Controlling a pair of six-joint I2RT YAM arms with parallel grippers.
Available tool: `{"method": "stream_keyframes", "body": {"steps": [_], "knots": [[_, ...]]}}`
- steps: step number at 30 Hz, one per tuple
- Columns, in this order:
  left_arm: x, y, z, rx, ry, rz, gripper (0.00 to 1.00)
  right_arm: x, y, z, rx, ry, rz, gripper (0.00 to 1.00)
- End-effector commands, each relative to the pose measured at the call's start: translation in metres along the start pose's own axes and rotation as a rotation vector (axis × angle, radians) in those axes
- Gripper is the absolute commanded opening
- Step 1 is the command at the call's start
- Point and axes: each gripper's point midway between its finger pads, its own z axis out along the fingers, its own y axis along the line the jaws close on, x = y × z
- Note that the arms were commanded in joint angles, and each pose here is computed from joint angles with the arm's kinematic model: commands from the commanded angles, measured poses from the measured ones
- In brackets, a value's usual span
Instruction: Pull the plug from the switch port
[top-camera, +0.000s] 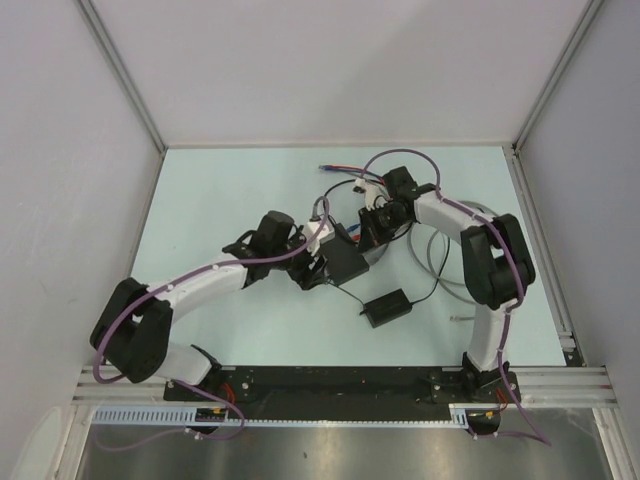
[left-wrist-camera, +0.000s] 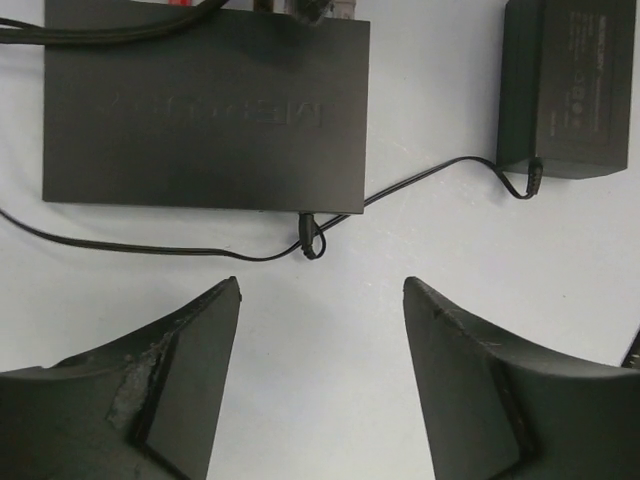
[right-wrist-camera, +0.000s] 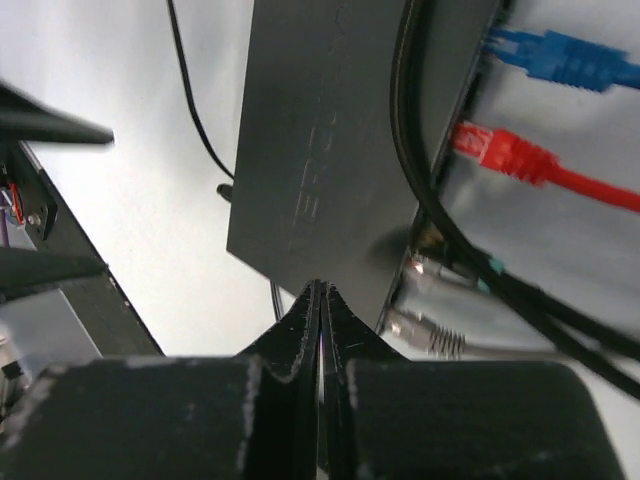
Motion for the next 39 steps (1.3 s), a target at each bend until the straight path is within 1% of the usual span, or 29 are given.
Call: {"method": "stream_keyframes", "body": {"steps": [1,5,6,8,11,14,23,28,34,37,39], "knots": [[-0.017,0.002,0.009,-0.069,-0.068,0.131,0.67,-0.01,0.009,0.015,-0.095,0.009,0.025,0.0],[-0.023,0.003,0.022,-0.084,-0.065,0.146,0.59,-0.001,-0.012,0.027,-0.056,0.041,0.084,0.0],[-0.02,0.004,0.027,-0.083,-0.05,0.148,0.58,0.002,-0.018,0.03,-0.048,0.049,0.122,0.0],[-0.022,0.006,0.03,-0.082,-0.04,0.171,0.53,0.003,-0.026,0.031,-0.036,0.047,0.151,0.0],[-0.016,0.006,0.038,-0.056,-0.004,0.196,0.49,0.005,-0.033,0.034,-0.031,0.053,0.18,0.0],[-0.008,0.005,0.043,-0.038,0.035,0.185,0.48,0.008,-0.034,0.036,-0.042,0.065,0.192,0.0],[-0.002,0.0,0.053,-0.001,0.059,0.165,0.47,0.01,-0.033,0.041,-0.06,0.083,0.191,0.0],[-0.001,0.001,0.057,-0.009,0.074,0.157,0.48,0.012,-0.031,0.044,-0.064,0.095,0.191,0.0],[0.002,0.007,0.062,-0.034,0.106,0.148,0.45,0.012,-0.031,0.045,-0.065,0.1,0.195,0.0],[0.0,0.007,0.064,-0.042,0.109,0.17,0.44,0.013,-0.031,0.045,-0.065,0.101,0.194,0.0],[0.002,0.006,0.065,-0.038,0.12,0.181,0.42,0.012,-0.031,0.045,-0.067,0.101,0.194,0.0]]}}
